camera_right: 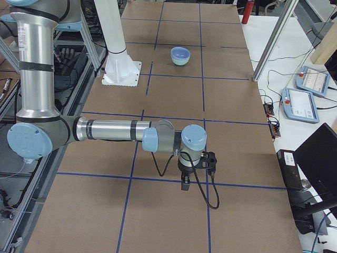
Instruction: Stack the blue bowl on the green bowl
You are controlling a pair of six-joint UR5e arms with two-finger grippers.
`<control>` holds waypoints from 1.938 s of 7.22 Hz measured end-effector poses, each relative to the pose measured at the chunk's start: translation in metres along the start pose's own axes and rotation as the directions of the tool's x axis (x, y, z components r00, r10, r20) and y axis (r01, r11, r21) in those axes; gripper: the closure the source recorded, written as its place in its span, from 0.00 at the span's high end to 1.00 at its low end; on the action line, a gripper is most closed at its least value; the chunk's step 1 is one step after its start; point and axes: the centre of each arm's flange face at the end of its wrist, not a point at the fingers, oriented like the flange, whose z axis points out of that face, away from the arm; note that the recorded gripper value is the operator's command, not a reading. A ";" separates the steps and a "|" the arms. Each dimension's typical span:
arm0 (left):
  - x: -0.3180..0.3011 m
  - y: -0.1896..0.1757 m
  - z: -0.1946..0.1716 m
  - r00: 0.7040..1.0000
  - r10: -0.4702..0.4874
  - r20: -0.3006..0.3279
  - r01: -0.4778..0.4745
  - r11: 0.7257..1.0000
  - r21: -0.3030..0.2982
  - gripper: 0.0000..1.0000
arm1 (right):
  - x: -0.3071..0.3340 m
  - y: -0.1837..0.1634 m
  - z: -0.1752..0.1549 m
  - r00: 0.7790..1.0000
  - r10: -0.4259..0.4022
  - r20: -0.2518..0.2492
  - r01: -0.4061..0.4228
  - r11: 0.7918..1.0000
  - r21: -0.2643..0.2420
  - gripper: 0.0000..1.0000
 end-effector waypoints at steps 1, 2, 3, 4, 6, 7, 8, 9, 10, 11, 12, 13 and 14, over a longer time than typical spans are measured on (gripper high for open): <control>0.002 0.000 0.001 0.999 -0.004 -0.033 0.004 1.000 0.002 1.00 | 0.000 0.000 0.000 1.000 0.000 0.000 0.000 1.000 0.000 1.00; 0.003 0.000 0.001 0.999 -0.004 -0.045 0.005 1.000 0.003 1.00 | 0.000 0.000 0.000 1.000 0.000 0.000 0.000 1.000 0.000 1.00; 0.004 -0.001 0.000 0.999 -0.003 -0.048 0.003 1.000 0.005 1.00 | 0.000 0.000 0.000 1.000 0.001 0.000 -0.001 1.000 0.000 1.00; 0.004 -0.001 0.000 0.999 -0.002 -0.048 0.002 1.000 0.006 1.00 | 0.000 0.000 0.000 1.000 0.001 0.000 -0.001 1.000 0.000 1.00; 0.005 -0.001 -0.001 0.999 0.001 -0.047 -0.001 1.000 0.008 1.00 | 0.000 0.000 0.000 1.000 0.000 0.000 0.000 1.000 0.000 1.00; 0.004 -0.001 0.000 0.999 0.001 -0.047 0.000 1.000 0.007 1.00 | 0.000 0.000 0.000 1.000 0.000 0.000 0.000 1.000 0.000 1.00; 0.004 -0.001 0.000 0.999 0.000 -0.047 0.000 1.000 0.007 1.00 | 0.000 0.000 0.000 1.000 0.000 0.000 0.000 1.000 0.000 1.00; 0.004 -0.001 0.000 0.999 0.000 -0.047 0.001 1.000 0.006 1.00 | 0.001 0.000 0.000 1.000 0.001 0.000 -0.001 1.000 0.000 1.00; 0.004 -0.001 0.000 0.999 -0.001 -0.047 0.001 1.000 0.006 1.00 | 0.000 0.000 0.000 1.000 0.001 0.000 -0.001 1.000 0.000 1.00; 0.005 -0.001 -0.001 0.999 0.002 -0.047 -0.001 1.000 0.008 1.00 | 0.000 0.000 0.000 1.000 0.000 0.000 0.000 1.000 0.000 1.00; 0.006 -0.001 -0.003 0.999 0.005 -0.046 -0.005 1.000 0.012 1.00 | 0.000 0.000 0.000 1.000 0.001 0.000 -0.001 1.000 0.000 1.00; 0.007 -0.002 -0.004 0.999 0.008 -0.046 -0.007 1.000 0.015 1.00 | 0.000 0.000 0.000 1.000 0.001 0.000 -0.001 1.000 0.000 1.00; 0.008 -0.002 -0.005 0.999 0.010 -0.046 -0.009 1.000 0.017 1.00 | 0.000 0.000 0.000 1.000 0.001 0.000 -0.001 1.000 0.000 1.00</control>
